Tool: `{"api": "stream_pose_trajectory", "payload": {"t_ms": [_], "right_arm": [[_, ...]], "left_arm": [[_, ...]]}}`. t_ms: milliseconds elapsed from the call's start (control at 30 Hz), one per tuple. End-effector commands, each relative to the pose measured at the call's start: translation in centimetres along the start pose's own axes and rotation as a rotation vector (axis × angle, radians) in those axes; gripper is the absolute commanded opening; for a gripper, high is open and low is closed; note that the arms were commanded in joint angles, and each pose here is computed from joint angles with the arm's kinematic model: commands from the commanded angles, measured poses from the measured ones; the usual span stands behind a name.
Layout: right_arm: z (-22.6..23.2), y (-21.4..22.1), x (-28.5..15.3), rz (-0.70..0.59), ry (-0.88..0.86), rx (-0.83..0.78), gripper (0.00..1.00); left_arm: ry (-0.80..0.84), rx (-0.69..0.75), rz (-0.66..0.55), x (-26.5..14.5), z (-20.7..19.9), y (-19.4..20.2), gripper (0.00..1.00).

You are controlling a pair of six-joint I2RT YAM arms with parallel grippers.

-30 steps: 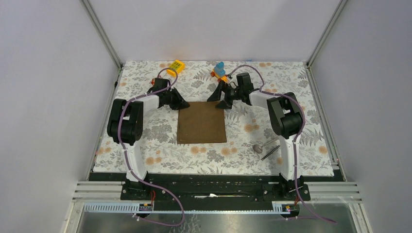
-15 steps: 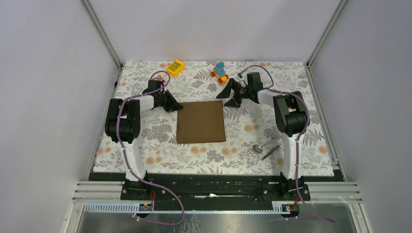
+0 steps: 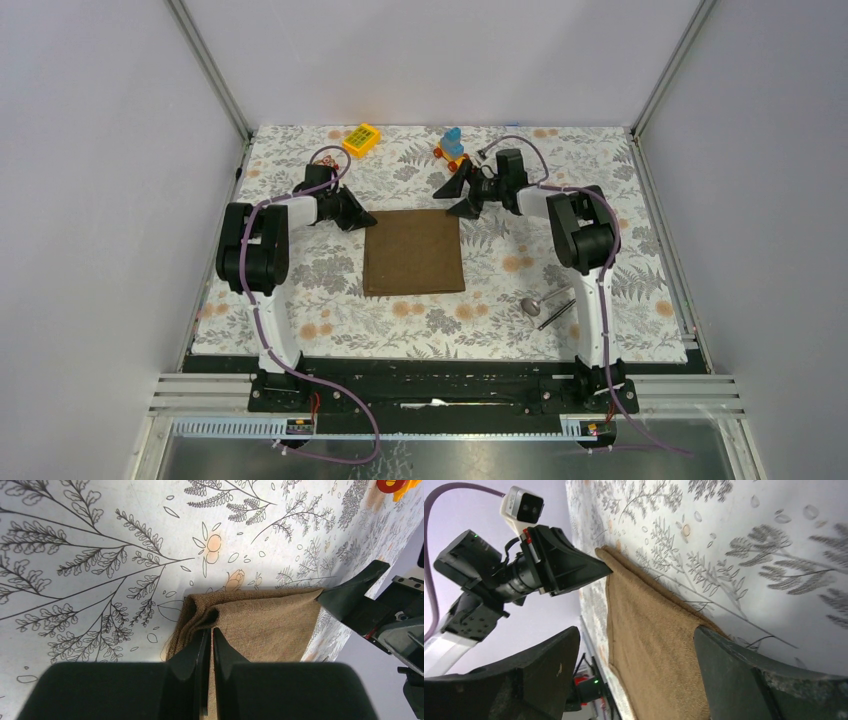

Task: Fold the napkin into a case and place the utensils inside
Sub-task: Smooth out the square-folded napkin at the center of the board.

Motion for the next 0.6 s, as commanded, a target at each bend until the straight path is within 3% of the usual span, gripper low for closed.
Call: {"api": "stream_pose_trajectory", "payload": {"t_ms": [0, 167, 300, 467, 567], "right_arm": [[-1.1, -1.3, -2.4, -0.028, 0.128, -0.057, 0.91], [3.5, -2.3, -5.7, -0.011, 0.215, -0.184, 0.94], [7.5, 0.6, -5.9, 0.015, 0.134, -0.202, 0.95], [9.0, 4.3, -2.6, 0.057, -0.037, -0.161, 0.95], [7.6, 5.2, -2.1, 0.070, -0.047, -0.116, 0.94]], "left_arm": [[-0.031, 0.015, -0.034, -0.4, 0.2, -0.6, 0.11], [0.036, 0.093, -0.046, -3.9, -2.7, -0.1, 0.23], [0.080, 0.135, -0.049, -6.5, -3.5, 1.1, 0.37], [0.136, 0.113, 0.094, -4.6, -2.7, 3.7, 0.35], [0.094, 0.059, 0.102, -3.2, -0.5, 4.0, 0.31]]}}
Point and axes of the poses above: each gripper's point midway between its finger pads, its own x axis out along the fingers, its own z axis along the line the jaws close on, y = z × x, the point moved 9 cm from there along -x, back along the fingers, and after that the axes turned 15 degrees about -x, right-handed, at the moved point
